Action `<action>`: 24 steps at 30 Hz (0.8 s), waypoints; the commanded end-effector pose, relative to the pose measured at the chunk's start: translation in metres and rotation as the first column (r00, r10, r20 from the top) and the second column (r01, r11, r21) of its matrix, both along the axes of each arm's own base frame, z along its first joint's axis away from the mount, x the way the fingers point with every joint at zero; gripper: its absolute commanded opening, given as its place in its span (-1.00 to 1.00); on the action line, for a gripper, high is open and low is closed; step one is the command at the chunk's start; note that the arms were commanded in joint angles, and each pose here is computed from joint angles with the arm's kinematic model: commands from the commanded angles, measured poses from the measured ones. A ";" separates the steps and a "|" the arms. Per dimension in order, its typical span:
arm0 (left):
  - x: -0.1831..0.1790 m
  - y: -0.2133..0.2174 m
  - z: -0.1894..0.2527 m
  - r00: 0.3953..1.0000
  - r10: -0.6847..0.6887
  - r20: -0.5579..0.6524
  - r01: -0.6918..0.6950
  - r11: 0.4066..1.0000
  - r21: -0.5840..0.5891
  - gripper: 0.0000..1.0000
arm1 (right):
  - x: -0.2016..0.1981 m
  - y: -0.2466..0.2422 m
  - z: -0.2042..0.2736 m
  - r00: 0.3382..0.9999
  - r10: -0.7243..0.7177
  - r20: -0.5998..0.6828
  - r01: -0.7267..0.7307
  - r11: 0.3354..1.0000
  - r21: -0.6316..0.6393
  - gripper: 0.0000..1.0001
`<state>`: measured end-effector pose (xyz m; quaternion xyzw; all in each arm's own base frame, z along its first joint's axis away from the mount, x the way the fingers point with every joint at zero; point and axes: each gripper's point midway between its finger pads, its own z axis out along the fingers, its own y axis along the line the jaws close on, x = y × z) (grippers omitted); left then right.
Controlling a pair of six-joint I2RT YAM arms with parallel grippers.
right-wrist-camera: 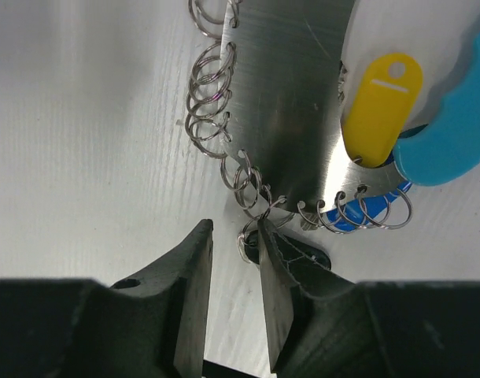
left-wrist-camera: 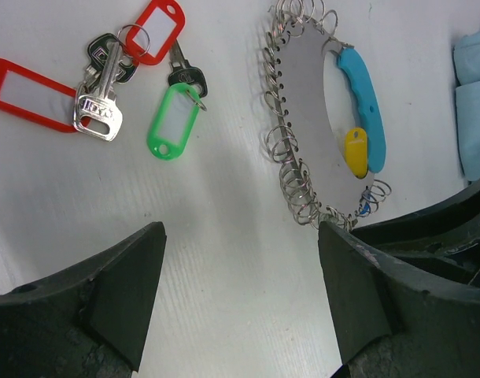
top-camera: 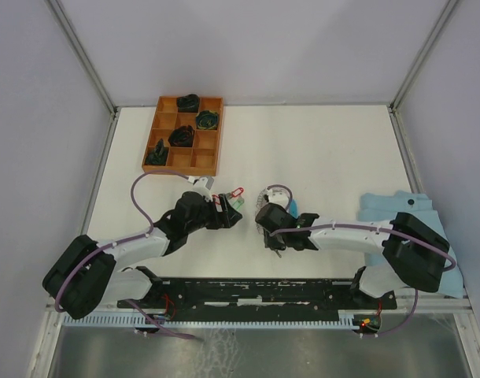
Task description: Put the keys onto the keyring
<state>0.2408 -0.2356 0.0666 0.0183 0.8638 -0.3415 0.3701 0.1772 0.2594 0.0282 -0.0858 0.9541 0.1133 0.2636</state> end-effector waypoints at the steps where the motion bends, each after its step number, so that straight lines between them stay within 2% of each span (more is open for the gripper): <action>1: 0.008 -0.008 0.015 0.999 -0.021 0.044 0.022 1.000 -0.017 0.69 | 0.019 -0.004 0.009 0.987 -0.126 0.098 0.122 0.991 0.045 -0.21; 5: 0.007 -0.007 0.015 0.999 -0.026 0.046 0.026 1.000 -0.015 0.70 | 0.028 -0.037 0.009 0.970 -0.189 0.153 0.196 0.980 -0.028 -0.12; 11: 0.007 -0.007 0.017 0.998 -0.030 0.052 0.030 0.999 -0.013 0.69 | 0.037 -0.087 0.015 0.948 -0.271 0.165 0.281 0.959 -0.039 -0.13; 14: 0.008 -0.008 0.017 0.998 -0.032 0.052 0.033 0.999 -0.014 0.69 | 0.039 -0.081 0.022 0.967 -0.212 0.144 0.216 0.976 -0.013 -0.15; 20: 0.007 -0.008 0.019 0.998 -0.032 0.056 0.033 0.999 -0.018 0.69 | 0.031 -0.036 0.028 0.996 -0.024 0.082 0.015 0.994 0.112 -0.16; 24: 0.008 -0.008 0.021 0.998 -0.031 0.057 0.032 0.999 -0.017 0.70 | 0.028 -0.024 0.018 0.999 0.022 0.045 -0.027 0.994 0.102 -0.16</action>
